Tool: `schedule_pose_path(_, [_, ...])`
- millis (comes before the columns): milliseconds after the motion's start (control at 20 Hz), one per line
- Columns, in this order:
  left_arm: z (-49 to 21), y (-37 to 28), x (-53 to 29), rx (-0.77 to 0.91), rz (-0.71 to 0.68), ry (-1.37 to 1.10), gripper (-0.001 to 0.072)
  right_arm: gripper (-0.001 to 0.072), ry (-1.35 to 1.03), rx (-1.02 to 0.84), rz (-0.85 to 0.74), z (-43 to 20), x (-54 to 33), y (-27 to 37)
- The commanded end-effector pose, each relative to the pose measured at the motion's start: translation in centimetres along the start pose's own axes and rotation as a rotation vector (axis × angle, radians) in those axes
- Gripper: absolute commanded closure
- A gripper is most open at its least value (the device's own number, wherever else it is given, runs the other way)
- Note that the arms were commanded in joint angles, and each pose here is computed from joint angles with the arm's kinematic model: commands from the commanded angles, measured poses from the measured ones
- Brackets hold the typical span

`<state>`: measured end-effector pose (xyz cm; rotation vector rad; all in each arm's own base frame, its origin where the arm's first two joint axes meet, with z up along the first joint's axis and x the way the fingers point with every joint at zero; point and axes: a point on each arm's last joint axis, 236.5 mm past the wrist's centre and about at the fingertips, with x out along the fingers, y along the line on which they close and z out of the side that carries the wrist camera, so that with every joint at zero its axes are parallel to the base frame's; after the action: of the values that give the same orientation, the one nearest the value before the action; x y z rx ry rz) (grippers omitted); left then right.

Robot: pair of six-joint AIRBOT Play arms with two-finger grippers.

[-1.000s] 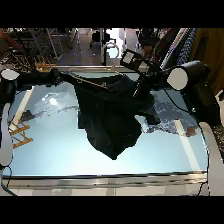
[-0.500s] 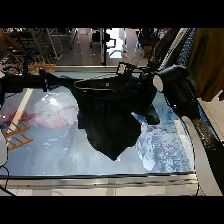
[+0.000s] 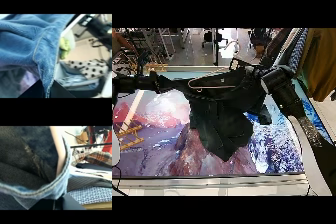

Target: Fold the clothes and pants, and hang the long-sleeved shirts on hangers.

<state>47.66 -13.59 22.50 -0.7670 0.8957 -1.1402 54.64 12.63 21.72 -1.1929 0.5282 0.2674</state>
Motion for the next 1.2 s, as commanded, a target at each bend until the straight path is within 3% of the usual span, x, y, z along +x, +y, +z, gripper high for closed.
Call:
schedule_pose_path(0, [0.7, -4.7, 0.1, 0.019, -0.195, -0.027, 0.0680, 0.0688, 0.002, -0.044, -0.008, 0.1, 1.3, 1.4])
schedule_pose_path(150, [1.4, -7.4, 0.1, 0.027, -0.310, -0.059, 0.0680, 0.0688, 0.023, -0.119, 0.016, -0.4, 2.9, 4.3])
schedule_pose_path(350, [2.4, -7.3, 0.8, 0.019, -0.305, -0.098, 0.0680, 0.0688, 0.094, -0.120, 0.073, -2.8, 4.7, 8.1])
schedule_pose_path(550, [1.4, -8.1, 2.7, 0.131, -0.265, -0.068, 0.0683, 0.0688, 0.168, 0.279, 0.070, -4.3, 4.9, 9.0])
schedule_pose_path(700, [-0.7, -8.5, 6.3, 0.190, -0.139, 0.013, 0.0683, 0.0688, 0.237, 0.463, 0.044, -5.5, 4.1, 8.3])
schedule_pose_path(850, [-3.3, -6.2, 11.5, 0.178, 0.091, 0.109, 0.0683, 0.0688, 0.282, 0.612, 0.004, -6.0, 2.3, 6.1])
schedule_pose_path(1050, [-5.4, -3.1, 18.4, 0.243, 0.359, 0.139, 0.0682, 0.0688, 0.284, 0.664, -0.024, -5.4, -0.9, 2.5])
schedule_pose_path(1150, [-5.4, -2.5, 20.7, 0.291, 0.454, 0.103, 0.0682, 0.0687, 0.276, 0.579, 0.024, -4.4, -2.7, 2.3])
